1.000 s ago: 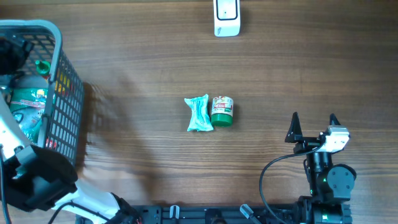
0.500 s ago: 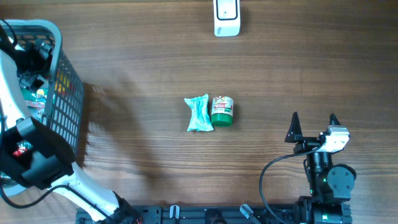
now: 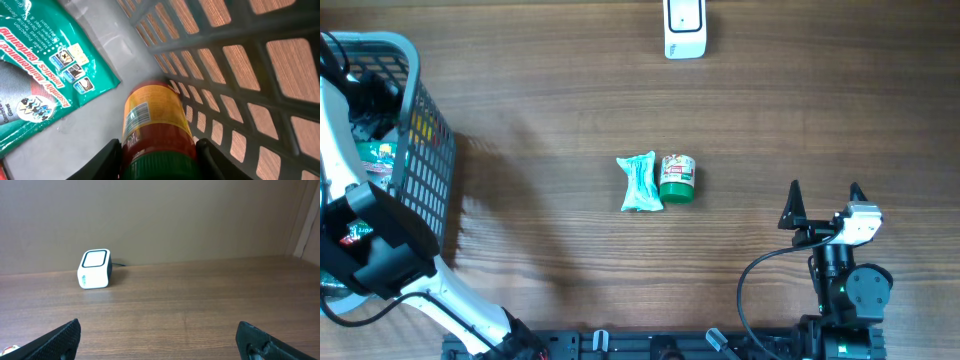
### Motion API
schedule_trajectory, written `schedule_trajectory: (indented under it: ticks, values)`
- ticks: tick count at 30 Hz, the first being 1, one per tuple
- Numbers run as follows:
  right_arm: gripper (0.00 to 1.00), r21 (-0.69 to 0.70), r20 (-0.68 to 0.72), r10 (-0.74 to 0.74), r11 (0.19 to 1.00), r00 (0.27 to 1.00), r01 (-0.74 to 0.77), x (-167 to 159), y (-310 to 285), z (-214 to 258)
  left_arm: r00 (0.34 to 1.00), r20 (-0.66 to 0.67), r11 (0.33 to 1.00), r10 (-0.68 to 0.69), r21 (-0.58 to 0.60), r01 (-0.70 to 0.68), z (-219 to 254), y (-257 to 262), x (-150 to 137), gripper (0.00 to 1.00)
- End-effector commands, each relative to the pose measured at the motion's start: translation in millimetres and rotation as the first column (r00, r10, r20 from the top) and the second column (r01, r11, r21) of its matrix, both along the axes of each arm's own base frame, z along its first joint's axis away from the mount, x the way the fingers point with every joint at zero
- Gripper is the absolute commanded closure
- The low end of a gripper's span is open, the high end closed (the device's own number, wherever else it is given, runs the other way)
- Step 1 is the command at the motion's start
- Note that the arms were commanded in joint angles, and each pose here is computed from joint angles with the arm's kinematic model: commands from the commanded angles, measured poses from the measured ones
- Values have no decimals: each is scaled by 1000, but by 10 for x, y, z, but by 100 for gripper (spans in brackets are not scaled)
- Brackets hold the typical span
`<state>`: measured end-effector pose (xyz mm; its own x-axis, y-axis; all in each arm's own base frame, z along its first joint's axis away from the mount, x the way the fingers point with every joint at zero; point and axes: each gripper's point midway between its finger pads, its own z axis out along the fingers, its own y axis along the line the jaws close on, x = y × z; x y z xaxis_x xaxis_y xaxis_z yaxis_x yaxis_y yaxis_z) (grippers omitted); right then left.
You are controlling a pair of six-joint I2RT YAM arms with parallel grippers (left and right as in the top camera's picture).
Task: Scan the item barcode
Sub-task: 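Reach into the basket and grasp the yellow-red bottle with green cap, then place the yellow-red bottle upright beside the wipes pack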
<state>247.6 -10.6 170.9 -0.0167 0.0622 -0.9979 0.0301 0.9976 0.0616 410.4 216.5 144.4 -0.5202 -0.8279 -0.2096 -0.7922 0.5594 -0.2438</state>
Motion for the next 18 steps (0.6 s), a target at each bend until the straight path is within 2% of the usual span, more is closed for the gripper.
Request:
schedule_trajectory:
  ticks: [1, 5, 10, 13, 15, 18]
  values:
    - [0, 18, 7, 12, 1000, 1000, -12, -2, 21, 13, 1000, 2, 1000, 19, 2, -19, 104, 59, -112, 60]
    - [0, 18, 7, 12, 1000, 1000, -12, -2, 21, 13, 988, 144, 994, 53, 85, -66, 773, 169, -252, 60]
    - [0, 18, 7, 12, 1000, 1000, -12, -2, 21, 13, 921, 385, 970, 56, 198, -142, 1840, 45, -530, 59]
    - [0, 18, 7, 12, 1000, 1000, -12, -2, 21, 13, 823, 568, 956, 0, 242, -168, 2548, -174, -692, 59]
    - [0, 18, 7, 12, 1000, 1000, -12, -2, 21, 13, 709, 703, 957, -54, 240, -165, 3101, -514, -870, 59]
    - [0, 18, 7, 12, 1000, 1000, -12, -2, 21, 13, 636, 759, 964, -142, 253, -86, 3383, -948, -949, 59]
